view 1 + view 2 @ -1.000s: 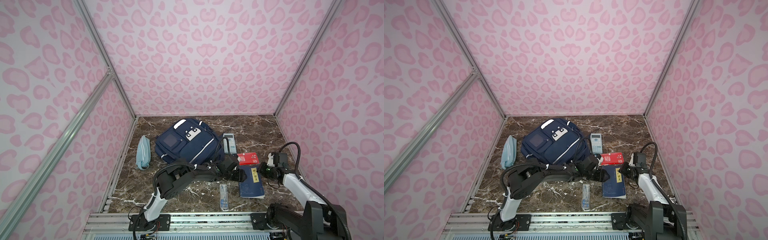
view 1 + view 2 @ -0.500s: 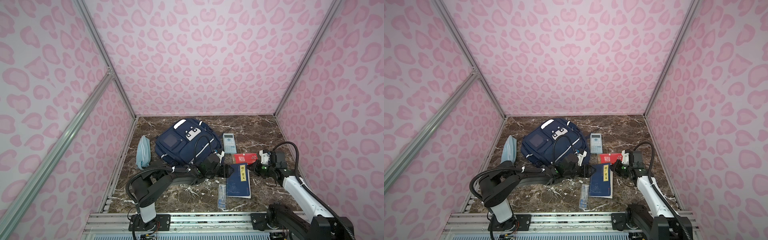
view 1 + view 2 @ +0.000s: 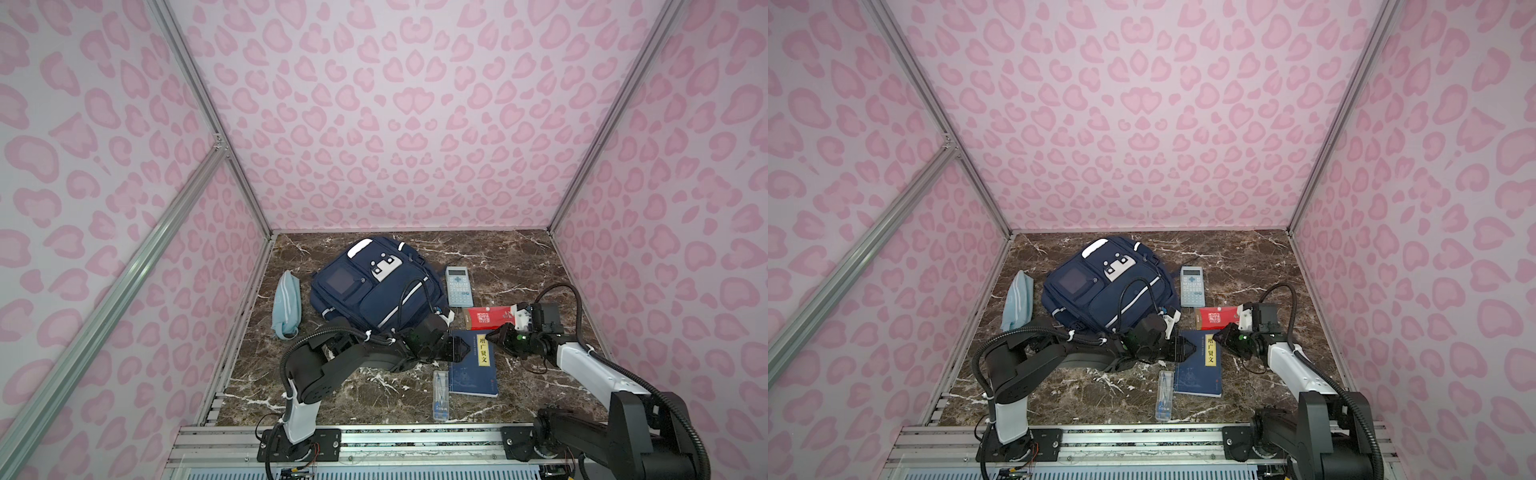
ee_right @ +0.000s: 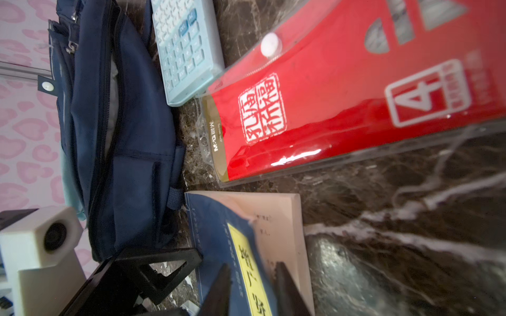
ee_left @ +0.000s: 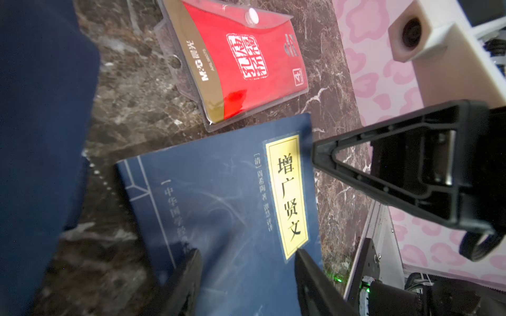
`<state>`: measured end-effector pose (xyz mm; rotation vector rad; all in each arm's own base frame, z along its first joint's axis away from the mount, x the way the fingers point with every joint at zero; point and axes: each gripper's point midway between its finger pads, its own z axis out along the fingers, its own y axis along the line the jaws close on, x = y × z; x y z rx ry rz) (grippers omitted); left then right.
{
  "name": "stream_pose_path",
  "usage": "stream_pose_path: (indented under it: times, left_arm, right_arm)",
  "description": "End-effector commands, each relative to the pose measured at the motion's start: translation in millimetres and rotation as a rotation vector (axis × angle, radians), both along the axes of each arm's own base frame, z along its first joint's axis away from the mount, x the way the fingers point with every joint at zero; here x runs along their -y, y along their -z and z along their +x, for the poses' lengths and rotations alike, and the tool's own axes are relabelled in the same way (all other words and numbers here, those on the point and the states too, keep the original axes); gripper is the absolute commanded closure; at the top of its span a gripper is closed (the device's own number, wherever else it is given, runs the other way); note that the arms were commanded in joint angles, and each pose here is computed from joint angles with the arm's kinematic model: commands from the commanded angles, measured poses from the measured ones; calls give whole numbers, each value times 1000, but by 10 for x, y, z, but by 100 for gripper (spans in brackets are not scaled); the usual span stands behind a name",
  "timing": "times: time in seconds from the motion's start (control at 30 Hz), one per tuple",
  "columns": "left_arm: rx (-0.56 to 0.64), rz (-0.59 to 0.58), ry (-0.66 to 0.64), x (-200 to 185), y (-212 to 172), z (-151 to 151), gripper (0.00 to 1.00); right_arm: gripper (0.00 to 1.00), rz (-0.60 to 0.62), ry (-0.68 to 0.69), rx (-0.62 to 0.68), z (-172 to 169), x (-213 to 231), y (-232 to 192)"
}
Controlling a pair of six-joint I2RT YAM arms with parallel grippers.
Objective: Pack the student bag
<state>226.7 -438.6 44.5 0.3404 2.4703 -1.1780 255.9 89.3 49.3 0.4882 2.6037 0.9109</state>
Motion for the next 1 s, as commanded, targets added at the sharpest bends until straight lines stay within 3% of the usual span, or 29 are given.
stream_pose_path:
  times: [0.0, 0.13, 0.4, 0.5, 0.6, 0.63, 0.7, 0.73, 0.83, 0.97]
  left_arm:
    - [-27, 51, -18, -75, 105, -15, 44]
    - [-40, 59, -19, -82, 154, -28, 44]
    - [-48, 69, -16, -74, 184, -32, 43]
    - [-17, 106, -22, -117, 148, 4, 44]
    - [73, 251, -73, -357, 35, 110, 42]
    - [90, 291, -88, -433, 8, 134, 42]
    - [89, 319, -95, -514, 8, 126, 41]
    - [78, 319, -86, -520, 31, 98, 41]
    - [45, 292, -35, -432, 151, -24, 40]
    - [-5, 262, 7, -274, 267, -83, 40]
  right_arm:
    - [57, 34, -40, 12, -8, -67, 31]
    - [61, 35, -54, -3, -12, -75, 120]
    - [99, 52, -69, 19, -8, -95, 111]
    - [100, 5, -35, -1, -20, 14, 132]
    - [100, -48, -6, -46, -58, 137, 198]
    - [91, -65, -4, -57, -79, 159, 210]
    - [57, -78, 2, -59, -101, 170, 211]
    - [48, -81, 1, -61, -122, 167, 213]
    - [40, -74, -18, -69, -168, 117, 223]
    - [39, -51, -32, -84, -206, 43, 287]
